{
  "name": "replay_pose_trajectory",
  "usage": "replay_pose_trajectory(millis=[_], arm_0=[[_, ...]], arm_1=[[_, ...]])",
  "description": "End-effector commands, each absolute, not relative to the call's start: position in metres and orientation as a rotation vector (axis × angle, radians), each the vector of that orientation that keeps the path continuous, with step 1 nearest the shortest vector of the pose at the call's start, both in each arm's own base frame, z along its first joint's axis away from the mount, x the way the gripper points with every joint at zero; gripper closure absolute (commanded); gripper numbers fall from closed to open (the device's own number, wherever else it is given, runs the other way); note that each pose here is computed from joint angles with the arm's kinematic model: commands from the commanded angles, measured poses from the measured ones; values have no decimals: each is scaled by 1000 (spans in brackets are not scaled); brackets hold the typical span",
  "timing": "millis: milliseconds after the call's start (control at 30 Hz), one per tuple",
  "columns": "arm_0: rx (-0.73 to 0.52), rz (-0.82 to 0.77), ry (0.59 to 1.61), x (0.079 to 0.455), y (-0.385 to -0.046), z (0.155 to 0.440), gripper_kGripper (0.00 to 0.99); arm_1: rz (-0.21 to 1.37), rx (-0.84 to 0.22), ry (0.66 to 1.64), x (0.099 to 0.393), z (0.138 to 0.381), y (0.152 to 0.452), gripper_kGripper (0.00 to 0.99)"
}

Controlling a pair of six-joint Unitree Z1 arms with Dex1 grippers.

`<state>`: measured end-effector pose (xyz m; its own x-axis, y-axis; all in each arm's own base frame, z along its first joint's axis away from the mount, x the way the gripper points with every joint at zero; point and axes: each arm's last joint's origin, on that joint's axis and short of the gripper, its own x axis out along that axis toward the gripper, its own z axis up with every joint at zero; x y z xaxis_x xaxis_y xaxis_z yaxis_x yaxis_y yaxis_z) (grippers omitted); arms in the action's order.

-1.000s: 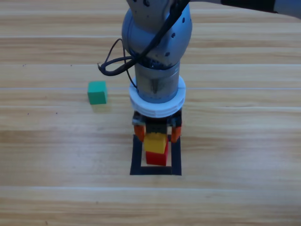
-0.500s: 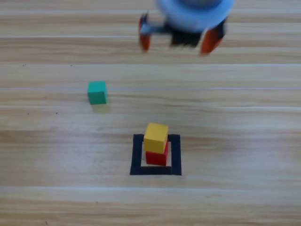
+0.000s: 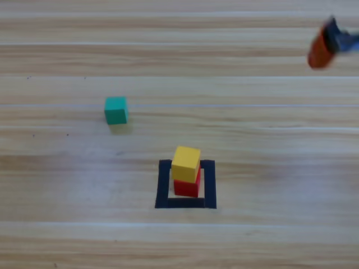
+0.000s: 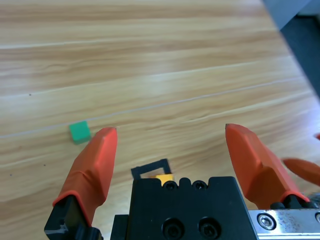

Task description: Stack the blocks in the rectangular block: red at the bottom, yellow in the middle, green on top

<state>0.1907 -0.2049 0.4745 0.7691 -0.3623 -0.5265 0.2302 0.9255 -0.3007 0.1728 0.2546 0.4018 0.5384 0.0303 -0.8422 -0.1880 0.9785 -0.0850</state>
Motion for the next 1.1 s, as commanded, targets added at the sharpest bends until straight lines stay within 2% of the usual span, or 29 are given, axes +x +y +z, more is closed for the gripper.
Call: replay_pose_trajectory(millis=[33,233,367,567,733,1100], arm_0=[[-68,-234,738,273,-240,418,71],[-18,-164,872,345,-205,370,71],[-41,-65,1039,386,-175,318,67],[-102,43,1237,409,-168,254,51],[-150,60,1312,406,-182,232,51],[-194,78,1334,404,-220,214,51]], arm_1=[[347,-94,849,132,408,193,0],[407,-189,857,134,383,199,0],[426,-262,878,137,370,205,0],[503,-268,869,133,353,203,0],[537,-260,872,132,342,205,0],[546,-299,906,136,331,213,1]])
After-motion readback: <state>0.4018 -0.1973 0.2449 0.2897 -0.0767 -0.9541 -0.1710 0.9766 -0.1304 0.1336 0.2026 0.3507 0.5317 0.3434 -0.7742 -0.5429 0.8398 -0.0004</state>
